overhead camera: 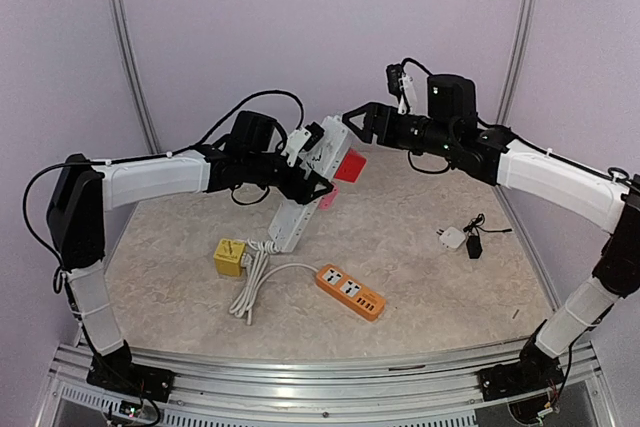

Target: Pull the plug off the socket

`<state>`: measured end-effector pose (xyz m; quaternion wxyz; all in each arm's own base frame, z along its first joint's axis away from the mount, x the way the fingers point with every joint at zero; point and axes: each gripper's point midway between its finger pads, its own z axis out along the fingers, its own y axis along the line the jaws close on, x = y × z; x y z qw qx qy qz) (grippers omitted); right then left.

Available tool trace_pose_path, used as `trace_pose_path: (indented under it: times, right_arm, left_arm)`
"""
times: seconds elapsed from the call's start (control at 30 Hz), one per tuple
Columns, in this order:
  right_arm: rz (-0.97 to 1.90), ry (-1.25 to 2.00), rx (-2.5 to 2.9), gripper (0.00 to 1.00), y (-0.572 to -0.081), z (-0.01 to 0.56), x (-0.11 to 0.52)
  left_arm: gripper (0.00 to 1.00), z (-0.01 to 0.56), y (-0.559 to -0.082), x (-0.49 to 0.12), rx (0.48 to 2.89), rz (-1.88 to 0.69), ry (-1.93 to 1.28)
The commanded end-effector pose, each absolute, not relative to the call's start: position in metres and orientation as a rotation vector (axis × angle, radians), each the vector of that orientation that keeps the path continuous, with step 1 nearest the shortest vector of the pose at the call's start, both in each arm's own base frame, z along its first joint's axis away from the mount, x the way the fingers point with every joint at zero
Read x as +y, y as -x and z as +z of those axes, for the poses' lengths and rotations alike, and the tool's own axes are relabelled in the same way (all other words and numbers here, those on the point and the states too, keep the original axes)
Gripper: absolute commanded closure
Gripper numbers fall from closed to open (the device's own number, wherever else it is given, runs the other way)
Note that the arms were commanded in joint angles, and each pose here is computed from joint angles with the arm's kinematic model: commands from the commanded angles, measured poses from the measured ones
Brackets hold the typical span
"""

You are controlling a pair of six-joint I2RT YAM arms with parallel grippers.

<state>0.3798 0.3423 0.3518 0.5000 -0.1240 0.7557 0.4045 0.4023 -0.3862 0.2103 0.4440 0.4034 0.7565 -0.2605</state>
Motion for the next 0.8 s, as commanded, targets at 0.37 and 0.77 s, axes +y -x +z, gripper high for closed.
trace_pose_path:
  times: [0.37, 0.77]
  right_arm:
    - [0.823, 0.337, 1.619, 0.08, -0.332, 0.385, 0.285]
    - [1.069, 0.510, 1.604, 0.08, -0.287, 0.338, 0.314]
  left_arm:
    - [0.81, 0.317, -0.340, -0.340, 1.782, -1.280, -0.871]
    - [0.81, 0.343, -0.296, -0.322, 1.680, -1.509, -0.987]
